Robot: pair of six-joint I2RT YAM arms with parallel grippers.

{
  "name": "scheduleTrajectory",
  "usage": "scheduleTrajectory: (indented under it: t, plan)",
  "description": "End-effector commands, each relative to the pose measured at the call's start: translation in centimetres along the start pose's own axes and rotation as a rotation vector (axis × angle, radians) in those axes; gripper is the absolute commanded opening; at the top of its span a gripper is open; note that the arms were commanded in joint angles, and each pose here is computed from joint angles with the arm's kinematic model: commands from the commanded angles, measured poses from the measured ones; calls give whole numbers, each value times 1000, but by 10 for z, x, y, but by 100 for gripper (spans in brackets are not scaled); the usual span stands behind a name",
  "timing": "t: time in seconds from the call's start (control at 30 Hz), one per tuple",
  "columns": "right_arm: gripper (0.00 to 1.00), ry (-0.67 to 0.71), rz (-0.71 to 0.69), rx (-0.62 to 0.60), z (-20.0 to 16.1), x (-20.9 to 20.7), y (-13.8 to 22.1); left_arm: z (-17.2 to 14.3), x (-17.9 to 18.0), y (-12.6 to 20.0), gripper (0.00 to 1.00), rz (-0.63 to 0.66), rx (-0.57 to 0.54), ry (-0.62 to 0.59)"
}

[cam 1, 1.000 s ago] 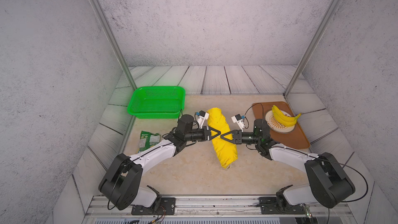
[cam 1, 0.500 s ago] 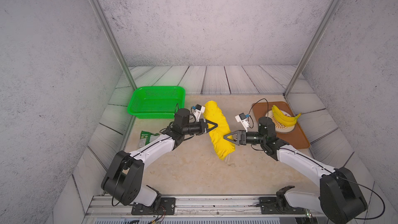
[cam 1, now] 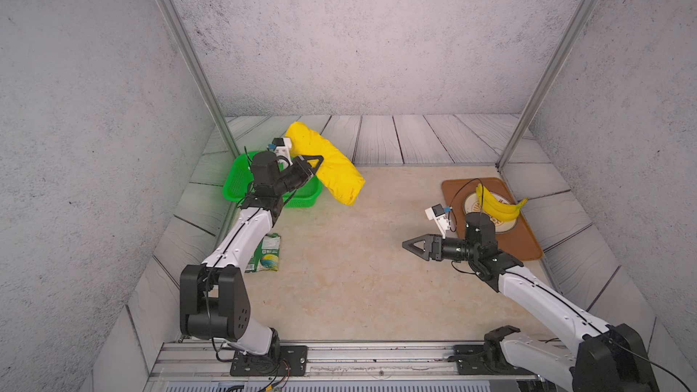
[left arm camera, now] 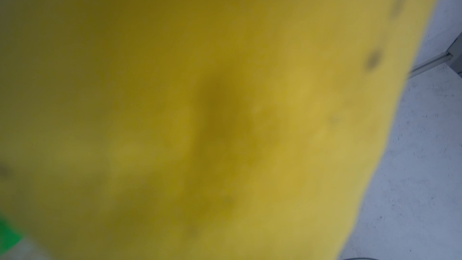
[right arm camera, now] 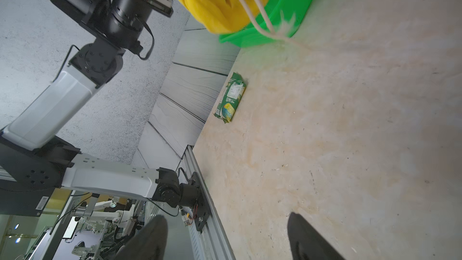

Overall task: Roll up the shorts
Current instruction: Place the shorts in the bin.

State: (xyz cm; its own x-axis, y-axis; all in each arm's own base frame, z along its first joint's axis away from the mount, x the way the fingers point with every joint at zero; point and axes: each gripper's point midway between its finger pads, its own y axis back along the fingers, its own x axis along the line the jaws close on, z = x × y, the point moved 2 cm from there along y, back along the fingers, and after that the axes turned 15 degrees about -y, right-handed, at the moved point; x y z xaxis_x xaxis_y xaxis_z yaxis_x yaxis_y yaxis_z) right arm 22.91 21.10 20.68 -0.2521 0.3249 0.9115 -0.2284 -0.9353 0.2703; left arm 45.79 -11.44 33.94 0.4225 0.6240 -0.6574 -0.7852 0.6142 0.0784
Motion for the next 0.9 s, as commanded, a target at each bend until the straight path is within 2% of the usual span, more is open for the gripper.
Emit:
scheduleTrajectory:
  t: [0.0,0.23,0.4,0.57,0.7,0.87]
  plan:
    - [80,0,-23,-1,-7,-8,2,63,5,5,0,4,-176,-43]
    - [80,-50,-16,0,-13,-22,-2,124,74,9,0,128,-360,-79]
    - [80,-83,-4,10,-14,-31,-8,136,117,15,0,225,-409,-114]
    - [80,-99,-6,12,-12,-39,-12,102,165,2,0,287,-358,-64]
    - [80,-114,7,11,-10,-42,-17,54,220,-16,0,314,-288,54]
    - [80,-121,8,13,-11,-43,-17,11,269,-31,0,345,-222,181]
